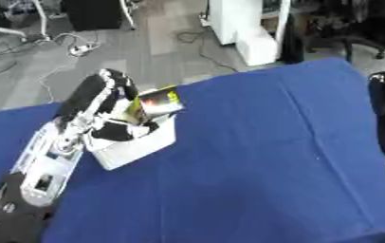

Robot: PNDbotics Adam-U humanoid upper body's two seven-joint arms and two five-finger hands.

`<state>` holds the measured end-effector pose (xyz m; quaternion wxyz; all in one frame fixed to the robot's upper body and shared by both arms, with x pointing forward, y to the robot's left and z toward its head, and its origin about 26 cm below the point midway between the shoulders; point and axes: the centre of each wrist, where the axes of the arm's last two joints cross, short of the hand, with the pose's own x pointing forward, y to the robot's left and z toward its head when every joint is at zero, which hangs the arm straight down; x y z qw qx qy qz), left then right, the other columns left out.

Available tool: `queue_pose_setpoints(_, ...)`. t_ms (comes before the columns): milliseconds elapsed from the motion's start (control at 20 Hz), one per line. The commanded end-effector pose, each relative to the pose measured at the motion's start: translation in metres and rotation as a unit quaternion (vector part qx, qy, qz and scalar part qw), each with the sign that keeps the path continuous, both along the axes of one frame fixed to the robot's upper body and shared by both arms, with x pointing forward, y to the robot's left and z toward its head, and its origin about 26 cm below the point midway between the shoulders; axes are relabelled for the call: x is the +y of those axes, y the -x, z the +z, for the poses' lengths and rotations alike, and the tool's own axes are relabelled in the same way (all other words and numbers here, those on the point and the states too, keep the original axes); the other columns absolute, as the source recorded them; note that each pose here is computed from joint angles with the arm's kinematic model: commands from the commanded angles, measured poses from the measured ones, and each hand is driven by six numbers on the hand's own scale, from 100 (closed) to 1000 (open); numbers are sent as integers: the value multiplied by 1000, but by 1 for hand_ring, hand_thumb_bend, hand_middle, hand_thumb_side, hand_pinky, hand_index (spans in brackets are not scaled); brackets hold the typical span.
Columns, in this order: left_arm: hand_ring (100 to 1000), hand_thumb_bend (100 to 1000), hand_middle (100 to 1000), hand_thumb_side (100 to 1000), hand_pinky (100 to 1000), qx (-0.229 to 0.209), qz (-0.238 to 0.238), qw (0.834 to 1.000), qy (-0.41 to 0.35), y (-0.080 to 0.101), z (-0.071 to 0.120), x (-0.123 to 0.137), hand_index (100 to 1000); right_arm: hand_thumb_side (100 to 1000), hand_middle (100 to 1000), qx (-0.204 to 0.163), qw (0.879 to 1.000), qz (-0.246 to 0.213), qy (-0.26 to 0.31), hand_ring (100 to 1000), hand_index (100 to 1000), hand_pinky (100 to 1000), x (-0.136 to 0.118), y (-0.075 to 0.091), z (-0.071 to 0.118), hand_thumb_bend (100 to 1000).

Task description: Pick up objects on the table and place them in the box.

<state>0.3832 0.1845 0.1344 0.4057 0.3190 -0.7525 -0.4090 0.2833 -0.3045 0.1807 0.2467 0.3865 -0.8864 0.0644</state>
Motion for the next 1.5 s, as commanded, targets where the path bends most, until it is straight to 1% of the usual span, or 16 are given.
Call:
queue_pose_setpoints(50,181,570,400,184,100,-25,20,999,-8,-7,9,10,339,1000,248,-12,1000,-1,15,284,379,166,-3,1,8,100)
queue_pose_setpoints(250,177,569,399,180,100,-28,35,999,-8,-12,4,15,324,1000,248,-12,1000,-1,15,284,379,166,-3,1,8,100)
queue_pose_setpoints(350,157,571,400,177,100,-31,41,999,-5,-14,2,17,307,1000,248,-12,1000,-1,15,284,379,166,-3,1,8,100)
queue_pose_setpoints(400,143,575,401,173,100,-35,44,998,-2,-15,0,18,285,1000,248,-12,1000,-1,15,284,379,166,-3,1,8,100)
queue_pose_setpoints(550,137,586,403,164,100,-51,56,997,8,-18,-3,21,226,1000,248,-12,1000,-1,15,284,379,166,-3,1,8,100)
queue_pose_setpoints(650,135,592,403,158,100,-63,65,996,11,-20,-6,24,204,1000,248,-12,1000,-1,15,284,379,166,-3,1,8,100)
queue_pose_setpoints(1000,138,602,403,150,100,-79,95,992,7,-30,-26,31,200,1000,249,-13,1000,0,16,284,379,167,-3,1,8,100)
queue_pose_setpoints(1150,144,610,402,146,100,-84,110,990,-2,-36,-31,35,195,1000,249,-13,1000,0,16,284,379,166,-3,1,8,100)
queue_pose_setpoints(1350,159,611,402,151,100,-78,127,989,-19,-46,-38,39,190,1000,249,-12,1000,1,16,284,380,166,-3,1,9,100)
queue_pose_setpoints(1500,170,614,402,154,100,-66,133,988,-35,-52,-45,42,233,1000,249,-12,1000,1,15,284,380,166,-2,1,9,100)
